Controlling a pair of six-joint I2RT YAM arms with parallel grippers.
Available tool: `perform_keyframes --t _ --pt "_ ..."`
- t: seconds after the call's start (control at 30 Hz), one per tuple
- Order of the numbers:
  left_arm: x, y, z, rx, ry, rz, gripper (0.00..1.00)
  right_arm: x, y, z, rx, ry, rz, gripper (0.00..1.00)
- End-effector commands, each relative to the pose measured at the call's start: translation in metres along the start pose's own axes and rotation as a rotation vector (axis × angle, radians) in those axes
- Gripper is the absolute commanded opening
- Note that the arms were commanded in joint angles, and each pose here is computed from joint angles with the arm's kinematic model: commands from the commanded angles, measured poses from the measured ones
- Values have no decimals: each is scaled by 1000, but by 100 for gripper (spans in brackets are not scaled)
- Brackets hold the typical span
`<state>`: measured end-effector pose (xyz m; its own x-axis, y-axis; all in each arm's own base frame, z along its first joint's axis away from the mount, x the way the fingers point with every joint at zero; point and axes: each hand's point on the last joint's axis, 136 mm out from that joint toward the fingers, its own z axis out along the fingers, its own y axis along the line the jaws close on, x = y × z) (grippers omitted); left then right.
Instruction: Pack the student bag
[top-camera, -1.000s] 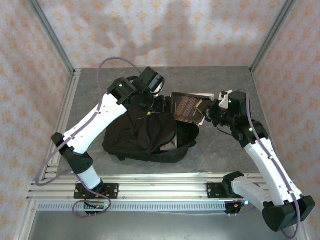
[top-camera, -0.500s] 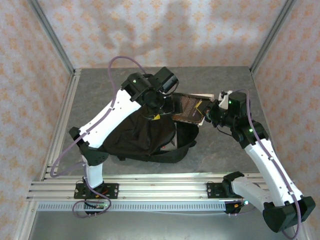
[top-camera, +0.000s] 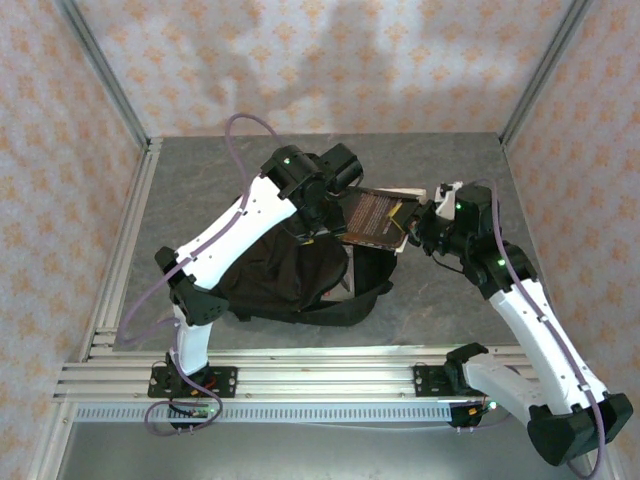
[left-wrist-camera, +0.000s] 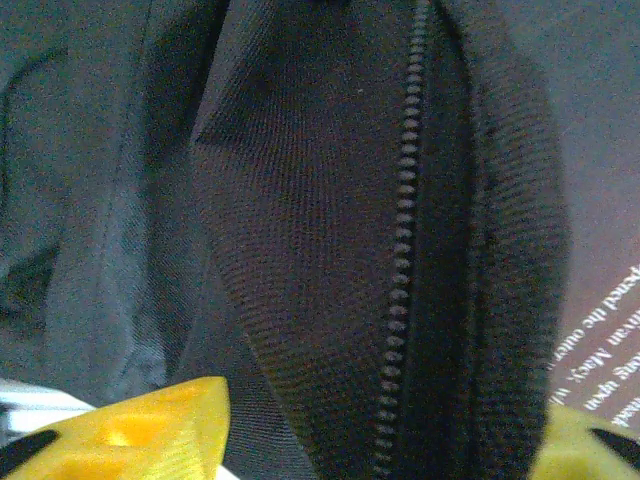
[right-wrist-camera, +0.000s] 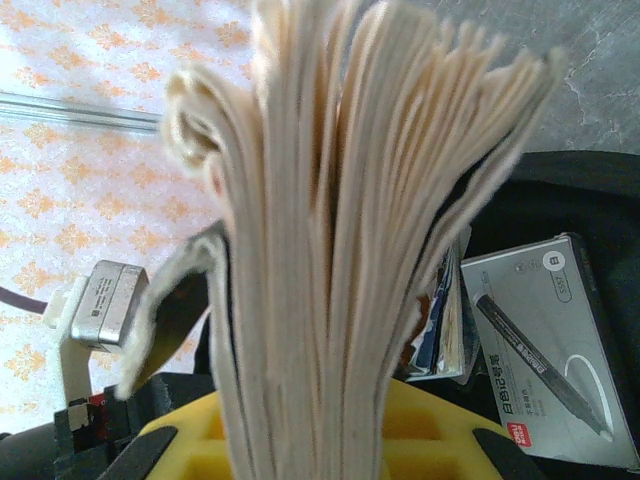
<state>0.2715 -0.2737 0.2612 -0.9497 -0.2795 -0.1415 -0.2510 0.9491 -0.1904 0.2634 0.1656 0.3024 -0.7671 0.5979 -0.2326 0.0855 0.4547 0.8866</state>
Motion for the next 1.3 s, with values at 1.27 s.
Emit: perform_keyframes --t 1.27 --pt "-36 28 -119 545 -153 120 0 51 9 44 -168 187 -88 0"
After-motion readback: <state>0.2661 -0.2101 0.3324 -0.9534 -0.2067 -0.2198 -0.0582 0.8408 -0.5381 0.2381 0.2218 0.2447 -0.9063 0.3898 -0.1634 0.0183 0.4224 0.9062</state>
